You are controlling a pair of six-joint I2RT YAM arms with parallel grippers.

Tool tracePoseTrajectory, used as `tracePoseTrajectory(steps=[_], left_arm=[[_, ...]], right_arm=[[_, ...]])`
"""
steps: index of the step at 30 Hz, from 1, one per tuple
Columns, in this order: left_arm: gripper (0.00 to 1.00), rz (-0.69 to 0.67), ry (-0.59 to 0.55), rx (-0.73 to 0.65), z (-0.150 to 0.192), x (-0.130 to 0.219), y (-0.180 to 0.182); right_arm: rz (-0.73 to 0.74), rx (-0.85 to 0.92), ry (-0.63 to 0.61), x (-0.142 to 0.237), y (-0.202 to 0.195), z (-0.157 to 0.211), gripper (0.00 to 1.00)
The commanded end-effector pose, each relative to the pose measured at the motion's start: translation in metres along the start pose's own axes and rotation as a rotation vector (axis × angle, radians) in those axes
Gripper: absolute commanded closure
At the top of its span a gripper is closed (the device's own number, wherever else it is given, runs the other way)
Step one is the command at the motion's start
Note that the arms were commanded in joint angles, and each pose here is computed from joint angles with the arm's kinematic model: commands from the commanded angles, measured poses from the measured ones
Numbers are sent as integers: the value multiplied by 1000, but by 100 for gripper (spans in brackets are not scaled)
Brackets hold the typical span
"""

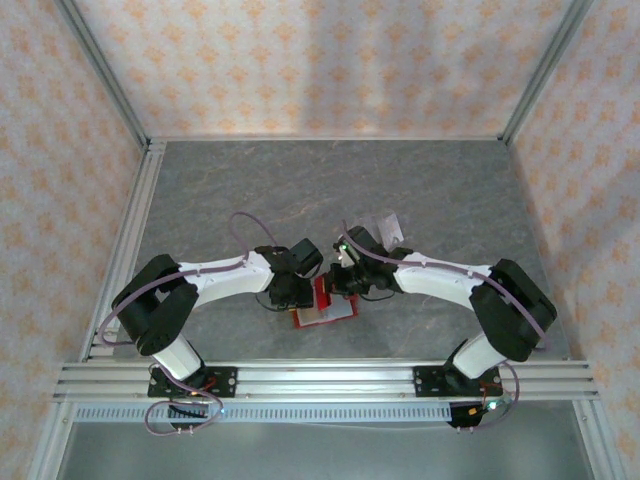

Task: Put the credit cards into the card holder
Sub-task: Insert the credit card into the card slot.

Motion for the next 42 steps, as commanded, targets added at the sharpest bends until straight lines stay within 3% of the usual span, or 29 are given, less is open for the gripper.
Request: tracePoseTrajectory(steps=[1, 42], left_arm=[[66, -67, -13, 3, 4, -3, 14], [66, -63, -12, 4, 4, -3, 14]], right_arm=[[-4, -2, -29, -2, -4, -2, 100], [92, 44, -9, -8, -26, 3, 100]])
Point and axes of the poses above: each hand's point on the last joint's axis, 136 mm out from that joint toward the fingers, its own x axis back along the fingers, its own y axis along the line the jaws close on, z = x × y, the point moved 7 cm from there along x, back along the fingers, and after that the axes turned 14 degrees about x, right-handed, at the moved point
